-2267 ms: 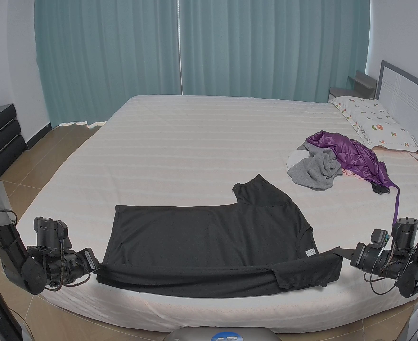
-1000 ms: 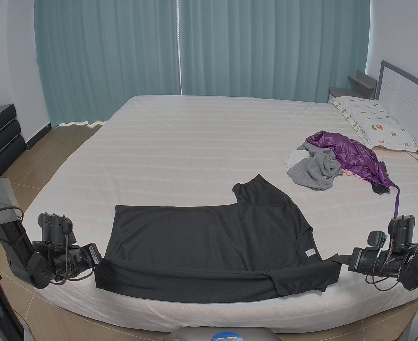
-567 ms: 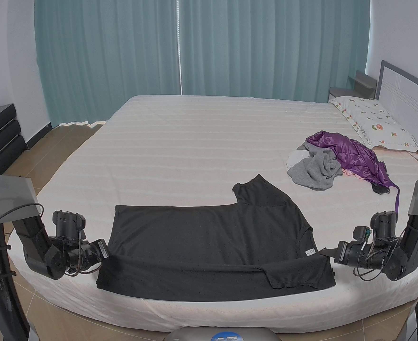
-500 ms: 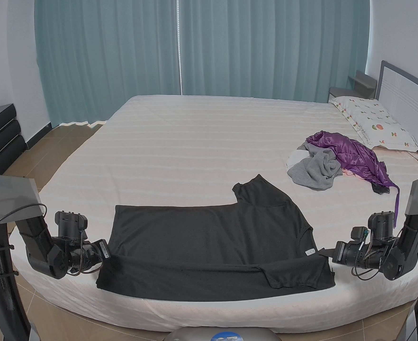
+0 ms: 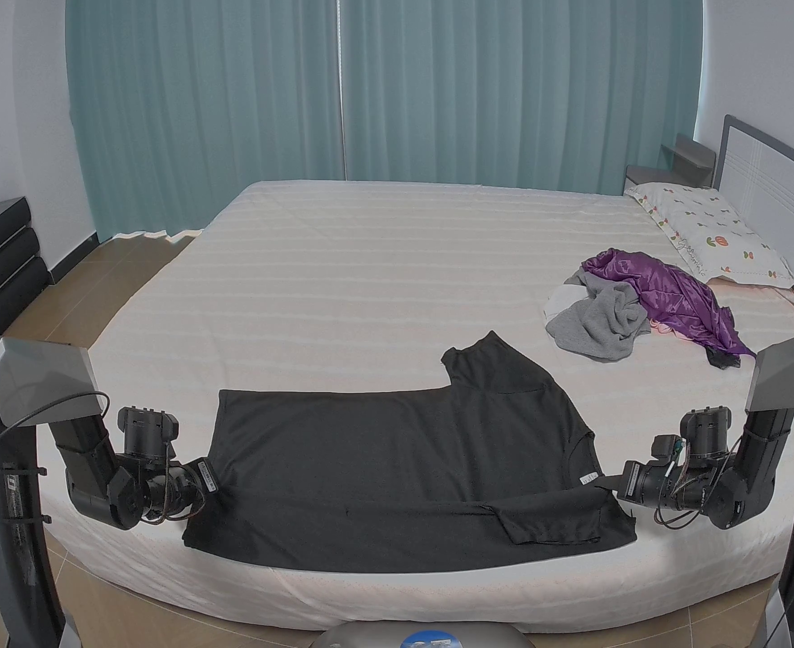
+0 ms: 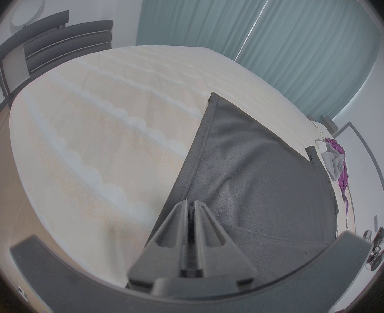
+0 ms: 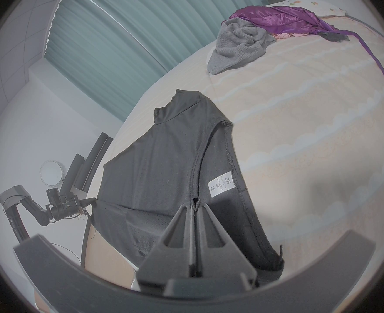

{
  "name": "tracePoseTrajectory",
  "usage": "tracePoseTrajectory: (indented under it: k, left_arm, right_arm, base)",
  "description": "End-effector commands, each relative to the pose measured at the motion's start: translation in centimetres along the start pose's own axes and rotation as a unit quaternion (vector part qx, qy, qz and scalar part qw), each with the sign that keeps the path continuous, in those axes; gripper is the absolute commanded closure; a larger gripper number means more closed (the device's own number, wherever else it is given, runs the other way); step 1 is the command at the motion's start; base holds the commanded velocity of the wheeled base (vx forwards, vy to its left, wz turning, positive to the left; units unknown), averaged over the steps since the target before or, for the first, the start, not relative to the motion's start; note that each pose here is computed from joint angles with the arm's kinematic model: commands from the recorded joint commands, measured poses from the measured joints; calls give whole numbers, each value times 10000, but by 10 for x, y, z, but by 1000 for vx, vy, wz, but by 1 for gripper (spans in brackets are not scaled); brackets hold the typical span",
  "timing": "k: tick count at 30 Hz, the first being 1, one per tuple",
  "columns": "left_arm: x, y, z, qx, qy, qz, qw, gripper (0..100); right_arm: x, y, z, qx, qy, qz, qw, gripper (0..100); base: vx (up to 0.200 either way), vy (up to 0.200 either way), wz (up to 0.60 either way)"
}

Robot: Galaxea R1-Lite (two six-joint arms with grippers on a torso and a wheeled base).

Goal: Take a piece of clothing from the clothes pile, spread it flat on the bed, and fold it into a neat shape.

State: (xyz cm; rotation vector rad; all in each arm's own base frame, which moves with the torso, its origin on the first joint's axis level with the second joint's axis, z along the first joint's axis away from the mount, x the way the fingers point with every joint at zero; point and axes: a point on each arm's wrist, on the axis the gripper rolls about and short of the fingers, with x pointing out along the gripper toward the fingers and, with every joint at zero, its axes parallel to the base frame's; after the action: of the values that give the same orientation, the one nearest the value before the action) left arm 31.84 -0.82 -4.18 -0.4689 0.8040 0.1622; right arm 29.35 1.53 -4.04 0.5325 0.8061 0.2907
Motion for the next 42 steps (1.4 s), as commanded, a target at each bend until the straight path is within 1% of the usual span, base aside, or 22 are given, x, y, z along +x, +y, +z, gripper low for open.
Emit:
tracePoseTrajectory:
  k: [1, 2, 3, 5, 7, 8, 9, 11, 12, 13, 17, 19, 22, 25, 29, 34, 37, 39, 42]
  left_arm:
    - [2, -1, 0, -106, -30, -20, 9999, 0]
    - [2, -1, 1, -151, -70, -43, 9999, 0]
    - [2, -2, 2, -173, -110, -66, 9998, 0]
    - [1, -3, 4, -217, -203, -120, 9995, 0]
    - [0, -2, 4, -261, -212, -120, 9994, 0]
    - [-1, -3, 5, -268, -218, -124, 9993, 0]
    - [-4, -2, 7, -360, -272, -139, 9989, 0]
    - [-11, -4, 14, -491, -403, -190, 9978, 0]
    - [-11, -4, 15, -497, -412, -205, 9977, 0]
    - [-19, -4, 21, -694, -538, -253, 9958, 0]
    - [-34, -2, 31, -1001, -679, -379, 9919, 0]
    - [-34, -2, 31, -1150, -683, -389, 9903, 0]
    - [-33, -1, 31, -1341, -657, -402, 9880, 0]
    - [-32, -1, 28, -1322, -608, -379, 9886, 0]
    - [-33, -2, 27, -1299, -587, -394, 9890, 0]
    - [-32, -5, 31, -1276, -525, -630, 9884, 0]
    - [-29, -9, 38, -1257, -563, -816, 9871, 0]
    - [-26, -12, 47, -1248, -663, -925, 9856, 0]
    - [-14, -16, 56, -1215, -657, -1107, 9842, 0]
  right_arm:
    - [3, -4, -1, 32, 28, -22, 10000, 100]
    - [3, -4, -1, 32, 28, -22, 10000, 100]
    - [3, -4, -1, 39, 28, -22, 10000, 0]
    - [3, -3, 0, 80, 6, -4, 10000, 0]
    - [1, -1, 2, 249, -53, 29, 9997, 0]
    - [1, 0, 2, 266, -66, 35, 9996, 0]
    - [-2, 3, 4, 470, -130, 81, 9988, 0]
    - [-6, 6, 7, 630, -204, 149, 9977, 0]
    - [-6, 6, 7, 645, -204, 149, 9976, 0]
    - [-10, 8, 6, 829, -250, 182, 9961, 0]
    - [-14, 7, 5, 1315, -458, 334, 9897, 0]
    - [-16, 8, 5, 1608, -576, 439, 9843, 0]
    - [-18, 8, 2, 1843, -648, 545, 9792, 0]
    - [-15, 6, -4, 1851, -593, 526, 9795, 0]
    - [-15, 7, -4, 1841, -610, 546, 9795, 0]
    - [-15, 7, -4, 1837, -604, 550, 9796, 0]
    - [-15, 7, -4, 1841, -599, 546, 9796, 0]
    - [-15, 7, -5, 1844, -593, 542, 9796, 0]
    - [-14, 7, -6, 1847, -582, 532, 9796, 0]
  base:
    - [0, 0, 0]
    - [0, 0, 0]
    - [0, 0, 0]
    - [0, 0, 0]
    - [0, 0, 0]
    - [0, 0, 0]
    - [0, 0, 0]
    - [0, 0, 0]
    - [0, 0, 0]
    - [0, 0, 0]
    - [0, 0, 0]
    - [0, 0, 0]
    - [0, 0, 0]
    - [200, 0, 0]
    - [0, 0, 0]
    - [0, 0, 0]
    - [0, 0, 0]
    - [0, 0, 0]
    - [0, 0, 0]
